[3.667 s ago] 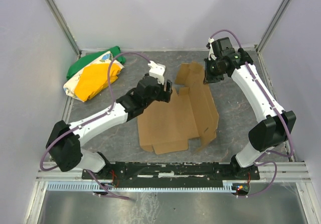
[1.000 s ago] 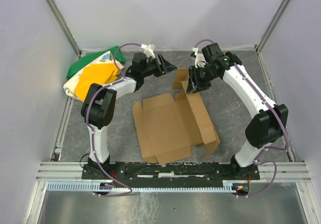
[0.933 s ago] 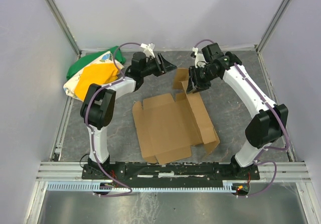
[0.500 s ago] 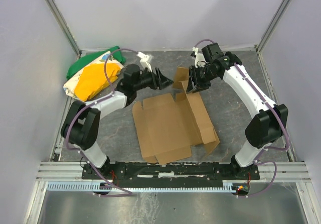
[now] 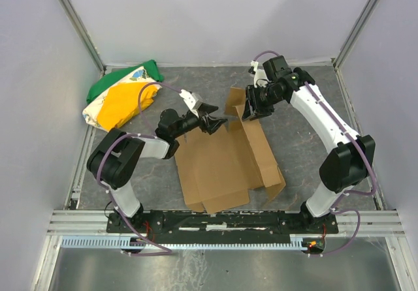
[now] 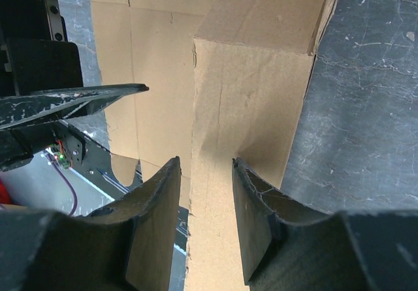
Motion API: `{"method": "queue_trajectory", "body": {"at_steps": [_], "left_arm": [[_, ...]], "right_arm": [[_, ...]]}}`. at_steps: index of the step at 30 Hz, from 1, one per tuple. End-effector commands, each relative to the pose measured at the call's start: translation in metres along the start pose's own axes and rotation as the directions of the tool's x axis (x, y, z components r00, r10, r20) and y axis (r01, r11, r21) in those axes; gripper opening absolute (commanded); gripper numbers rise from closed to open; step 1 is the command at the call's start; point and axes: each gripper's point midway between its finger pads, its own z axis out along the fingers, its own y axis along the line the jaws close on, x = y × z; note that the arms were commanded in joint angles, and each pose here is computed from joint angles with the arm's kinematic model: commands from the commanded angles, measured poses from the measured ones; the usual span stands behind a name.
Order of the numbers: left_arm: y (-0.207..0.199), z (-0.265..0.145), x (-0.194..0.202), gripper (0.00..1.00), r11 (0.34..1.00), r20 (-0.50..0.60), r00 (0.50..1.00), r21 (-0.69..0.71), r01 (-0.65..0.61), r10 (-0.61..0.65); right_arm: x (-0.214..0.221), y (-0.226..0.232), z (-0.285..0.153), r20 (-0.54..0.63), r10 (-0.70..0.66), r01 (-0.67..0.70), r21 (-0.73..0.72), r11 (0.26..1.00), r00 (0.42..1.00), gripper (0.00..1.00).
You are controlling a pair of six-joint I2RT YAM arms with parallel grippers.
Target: Fold the paper box
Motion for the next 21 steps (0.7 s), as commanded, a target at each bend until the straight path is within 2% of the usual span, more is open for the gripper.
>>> {"method": "queue_trajectory", "body": {"at_steps": [1,11,13,21], "left_arm": [[0.004,0.016,-0.061,0.74,0.976,0.215,0.953,-0.007,-0.217,0.213],[-0.007,0.049,-0.043,0.68,0.967,0.188,0.955,0.064,-0.245,0.230],[-0.004,0.050,-0.037,0.64,0.970,0.174,0.959,0.058,-0.238,0.225],[-0.004,0.040,-0.021,0.63,0.963,0.137,0.957,0.055,-0.265,0.255]], "right_arm": [[0.001,0.004,0.002,-0.011,-0.013,0.013,-0.015,1.000,1.000,0.45],[-0.003,0.005,0.001,-0.016,-0.017,0.017,-0.016,1.000,1.000,0.45],[-0.004,0.006,-0.001,-0.017,-0.020,0.019,-0.015,1.000,1.000,0.45],[-0.003,0.004,-0.001,-0.019,-0.015,0.015,-0.008,1.000,1.000,0.45]]}}
